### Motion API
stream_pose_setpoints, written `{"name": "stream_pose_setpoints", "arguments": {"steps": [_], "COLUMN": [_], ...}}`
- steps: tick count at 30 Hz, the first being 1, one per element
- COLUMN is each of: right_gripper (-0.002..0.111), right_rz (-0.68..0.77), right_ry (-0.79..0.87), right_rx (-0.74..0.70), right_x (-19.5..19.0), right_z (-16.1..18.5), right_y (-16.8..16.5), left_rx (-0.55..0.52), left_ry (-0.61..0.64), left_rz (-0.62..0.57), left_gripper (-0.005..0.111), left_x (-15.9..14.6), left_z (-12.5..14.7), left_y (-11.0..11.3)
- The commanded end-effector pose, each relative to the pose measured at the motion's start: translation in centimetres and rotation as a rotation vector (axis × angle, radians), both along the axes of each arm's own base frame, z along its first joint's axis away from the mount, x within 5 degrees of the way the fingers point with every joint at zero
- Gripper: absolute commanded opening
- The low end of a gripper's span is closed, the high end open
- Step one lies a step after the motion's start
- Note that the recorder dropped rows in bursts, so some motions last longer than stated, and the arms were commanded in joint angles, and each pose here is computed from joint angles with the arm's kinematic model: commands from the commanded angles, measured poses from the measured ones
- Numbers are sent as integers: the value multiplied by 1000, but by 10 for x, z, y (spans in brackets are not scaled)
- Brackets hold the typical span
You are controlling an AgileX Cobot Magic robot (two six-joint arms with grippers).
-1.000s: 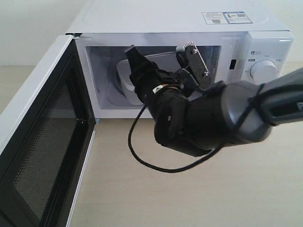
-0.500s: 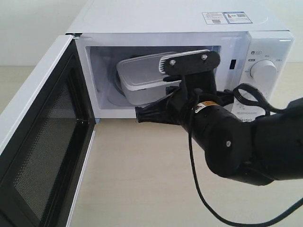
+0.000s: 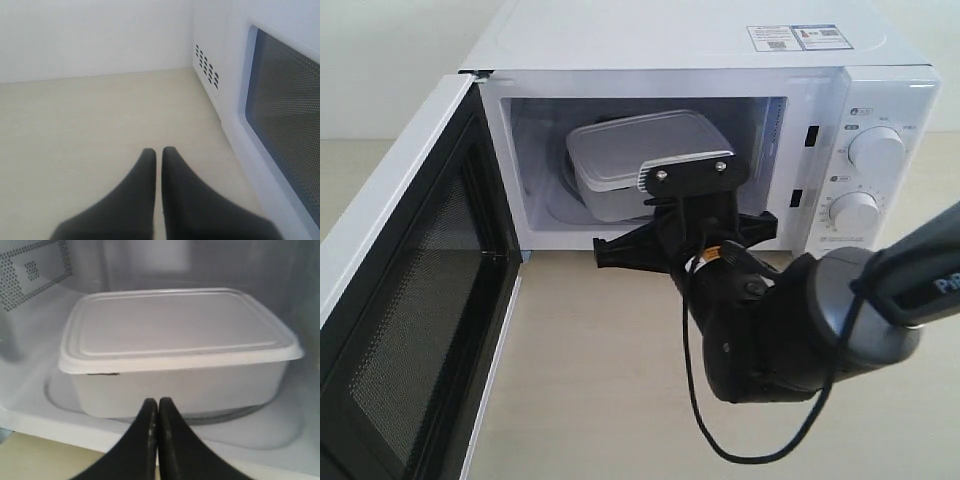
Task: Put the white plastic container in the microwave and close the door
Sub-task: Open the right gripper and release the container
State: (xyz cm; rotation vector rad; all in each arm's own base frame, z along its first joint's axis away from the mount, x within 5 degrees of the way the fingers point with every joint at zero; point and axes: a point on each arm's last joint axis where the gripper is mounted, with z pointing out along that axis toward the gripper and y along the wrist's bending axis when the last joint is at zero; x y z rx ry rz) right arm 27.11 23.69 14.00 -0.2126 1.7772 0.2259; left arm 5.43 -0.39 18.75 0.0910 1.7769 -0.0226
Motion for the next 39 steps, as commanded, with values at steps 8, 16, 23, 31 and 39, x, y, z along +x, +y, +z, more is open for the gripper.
{"name": "stream_pose_setpoints", "arguments": {"steps": [8, 16, 23, 31, 39], "right_gripper": [0, 0, 0, 0, 0], "right_rz": [52, 4, -20, -21, 36], "right_ry": [-3, 35, 60, 47, 44], "right_rx": [8, 22, 33, 34, -15], "right_x": [31, 60, 77, 77, 57], "right_z": [-12, -19, -16, -13, 11], "right_y": [38, 30, 21, 20, 22], "left_rx": [5, 5, 5, 5, 5], "left_ry": [0, 0, 0, 0, 0], "left_rz": [1, 1, 1, 1, 1], "left_gripper": [4, 4, 4, 4, 4], "left_x": [0, 0, 0, 0, 0], "left_z": [-1, -1, -1, -1, -1], "left_y": [0, 0, 0, 0, 0]}}
